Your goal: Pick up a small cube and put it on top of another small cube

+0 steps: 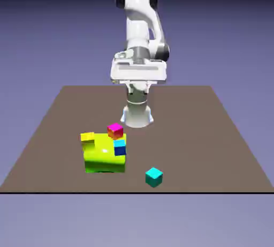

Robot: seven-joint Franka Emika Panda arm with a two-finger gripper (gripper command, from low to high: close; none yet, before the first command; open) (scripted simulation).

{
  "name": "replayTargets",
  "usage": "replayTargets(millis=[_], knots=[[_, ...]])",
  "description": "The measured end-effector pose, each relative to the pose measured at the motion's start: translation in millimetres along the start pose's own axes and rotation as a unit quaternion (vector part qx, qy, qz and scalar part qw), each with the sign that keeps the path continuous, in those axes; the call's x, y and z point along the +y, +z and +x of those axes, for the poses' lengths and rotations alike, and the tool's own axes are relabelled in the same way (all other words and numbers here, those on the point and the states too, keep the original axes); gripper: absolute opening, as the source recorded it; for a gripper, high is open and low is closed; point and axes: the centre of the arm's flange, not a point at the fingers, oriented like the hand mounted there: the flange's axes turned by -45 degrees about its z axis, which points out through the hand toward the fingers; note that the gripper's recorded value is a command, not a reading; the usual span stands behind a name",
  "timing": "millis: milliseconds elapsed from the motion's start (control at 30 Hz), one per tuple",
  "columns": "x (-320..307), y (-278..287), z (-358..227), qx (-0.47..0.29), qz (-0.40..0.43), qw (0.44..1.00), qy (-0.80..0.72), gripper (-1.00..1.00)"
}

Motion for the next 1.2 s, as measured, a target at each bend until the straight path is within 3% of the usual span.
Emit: replayTargets(millis=[333,700,967,1000,1200], knots=[[-20.7,114.3,-27.2,-0.146,0.076,0.978,-0.130,0.00],[-50.7,229.3,-96.1,-0.277,0.153,0.904,-0.287,0.00],[-60.1,293.1,-148.8,-0.294,0.163,0.888,-0.313,0.00],[-60.7,298.1,-154.1,-0.295,0.163,0.888,-0.312,-1.00],[-56.4,260.2,-119.8,-0.294,0.163,0.888,-0.313,-1.00]])
